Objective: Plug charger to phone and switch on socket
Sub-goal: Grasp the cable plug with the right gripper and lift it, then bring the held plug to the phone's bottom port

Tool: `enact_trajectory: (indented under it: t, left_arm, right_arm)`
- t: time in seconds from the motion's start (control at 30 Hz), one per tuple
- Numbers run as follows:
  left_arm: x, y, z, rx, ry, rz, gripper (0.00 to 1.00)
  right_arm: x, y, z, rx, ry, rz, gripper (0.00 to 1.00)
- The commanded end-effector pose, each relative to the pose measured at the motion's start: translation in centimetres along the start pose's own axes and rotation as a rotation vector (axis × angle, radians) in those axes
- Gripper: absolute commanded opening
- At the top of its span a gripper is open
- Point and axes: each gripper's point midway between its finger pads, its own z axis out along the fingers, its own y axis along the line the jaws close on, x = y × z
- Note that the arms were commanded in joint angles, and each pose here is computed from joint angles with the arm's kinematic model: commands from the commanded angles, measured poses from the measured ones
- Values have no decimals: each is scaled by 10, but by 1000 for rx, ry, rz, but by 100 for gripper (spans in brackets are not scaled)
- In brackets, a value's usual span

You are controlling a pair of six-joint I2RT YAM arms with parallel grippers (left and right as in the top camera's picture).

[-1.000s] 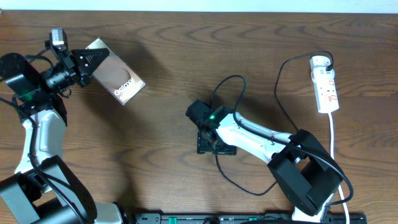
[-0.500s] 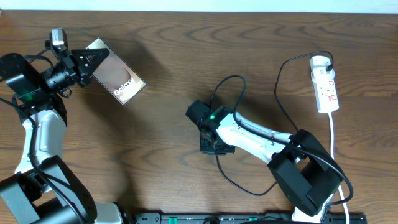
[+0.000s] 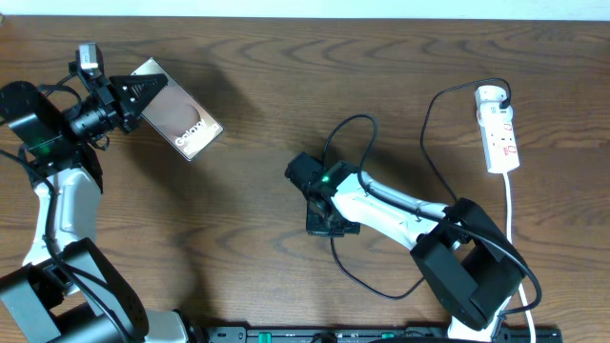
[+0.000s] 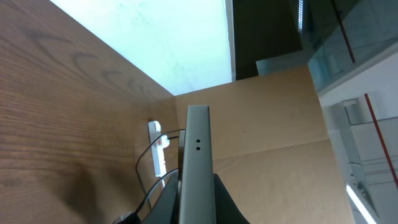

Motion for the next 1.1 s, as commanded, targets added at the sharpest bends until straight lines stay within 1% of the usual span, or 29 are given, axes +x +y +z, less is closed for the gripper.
enact_trajectory:
  t: [0.0, 0.1, 0.2, 0.3, 0.37, 0.43, 0.53, 0.67, 0.77, 0.87, 1.07]
  left_arm:
    - [3, -12, -1, 12, 21, 57, 7]
    - [4, -12, -1, 13, 22, 59, 7]
    - [4, -12, -1, 14, 25, 61, 7]
    - [5, -12, -2, 16, 31, 74, 7]
    - [5, -12, -2, 16, 30, 75, 7]
    - [5, -12, -2, 16, 31, 82, 7]
    - [5, -12, -2, 16, 31, 89, 7]
    - [5, -12, -1, 16, 32, 94, 7]
    - [5, -12, -1, 17, 32, 124, 7]
    - [7, -13, 2, 21, 41, 132, 7]
    - [17, -16, 17, 36, 85, 139, 7]
  right_arm:
    - [-23, -1, -8, -10, -17, -10, 1]
    - [-50, 2, -36, -70, -29, -21, 1]
    - [-73, 17, -74, -230, -12, -109, 1]
    - [-84, 45, -122, -504, 7, -282, 1]
    - [-81, 64, -163, -750, 8, -452, 1]
    - [-73, 72, -199, -963, -11, -610, 1]
    - [-61, 67, -232, -1191, -51, -767, 1]
    - [-49, 60, -234, -1242, -62, -841, 1]
    - [-37, 63, -238, -1316, -76, -903, 1]
    - [-22, 72, -235, -1380, -58, -931, 1]
    - [3, 86, -217, -1452, -7, -965, 1]
